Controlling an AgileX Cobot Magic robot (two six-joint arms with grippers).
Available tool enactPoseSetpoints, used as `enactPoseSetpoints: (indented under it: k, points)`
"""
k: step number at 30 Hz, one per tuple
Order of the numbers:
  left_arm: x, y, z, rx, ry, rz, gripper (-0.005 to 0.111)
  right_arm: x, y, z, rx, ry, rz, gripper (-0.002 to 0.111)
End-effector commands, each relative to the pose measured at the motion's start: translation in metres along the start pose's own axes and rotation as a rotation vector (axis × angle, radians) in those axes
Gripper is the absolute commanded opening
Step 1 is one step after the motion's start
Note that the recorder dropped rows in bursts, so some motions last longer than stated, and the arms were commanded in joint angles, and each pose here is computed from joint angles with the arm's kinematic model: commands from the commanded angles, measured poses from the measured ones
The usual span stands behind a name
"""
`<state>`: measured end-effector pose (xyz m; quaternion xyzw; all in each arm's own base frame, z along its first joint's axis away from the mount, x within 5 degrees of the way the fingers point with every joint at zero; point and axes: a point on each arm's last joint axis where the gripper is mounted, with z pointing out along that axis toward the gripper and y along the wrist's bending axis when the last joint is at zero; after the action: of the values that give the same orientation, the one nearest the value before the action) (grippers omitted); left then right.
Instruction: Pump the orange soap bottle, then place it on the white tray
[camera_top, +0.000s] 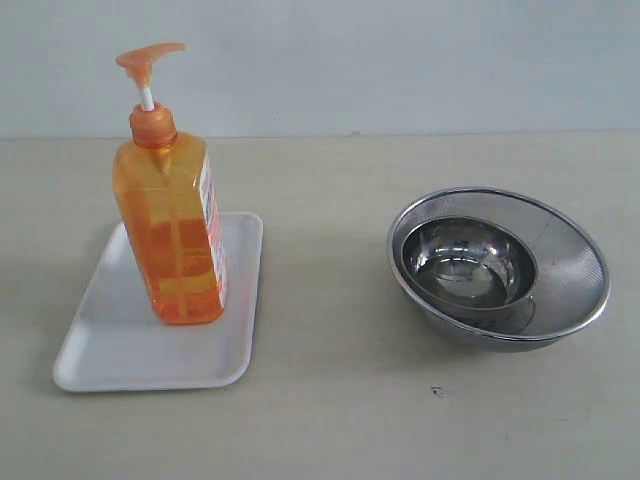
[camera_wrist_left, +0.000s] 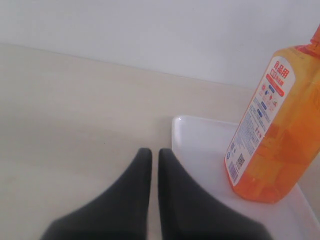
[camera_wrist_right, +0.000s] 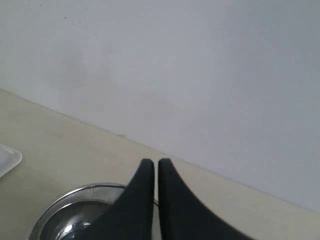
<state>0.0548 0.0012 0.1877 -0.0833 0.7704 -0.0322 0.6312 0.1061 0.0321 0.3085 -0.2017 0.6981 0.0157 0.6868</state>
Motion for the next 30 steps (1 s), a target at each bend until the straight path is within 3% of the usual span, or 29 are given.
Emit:
enactPoseSetpoints:
  k: [1, 11, 17, 30]
  points:
    - [0.001, 0.0, 0.0, 0.005, 0.003, -0.001, 0.005, 0.012, 0.002, -0.013, 0.029, -0.028, 0.015, 0.0]
    - [0.001, 0.0, 0.0, 0.005, 0.003, 0.003, 0.005, 0.063, 0.007, -0.04, 0.18, -0.045, 0.088, 0.0]
    - [0.001, 0.0, 0.0, 0.005, 0.003, 0.003, 0.005, 0.099, 0.018, -0.046, 0.182, -0.037, 0.127, 0.0]
    - [0.001, 0.0, 0.0, 0.005, 0.003, 0.003, 0.005, 0.102, 0.018, -0.046, 0.184, -0.04, 0.167, 0.0]
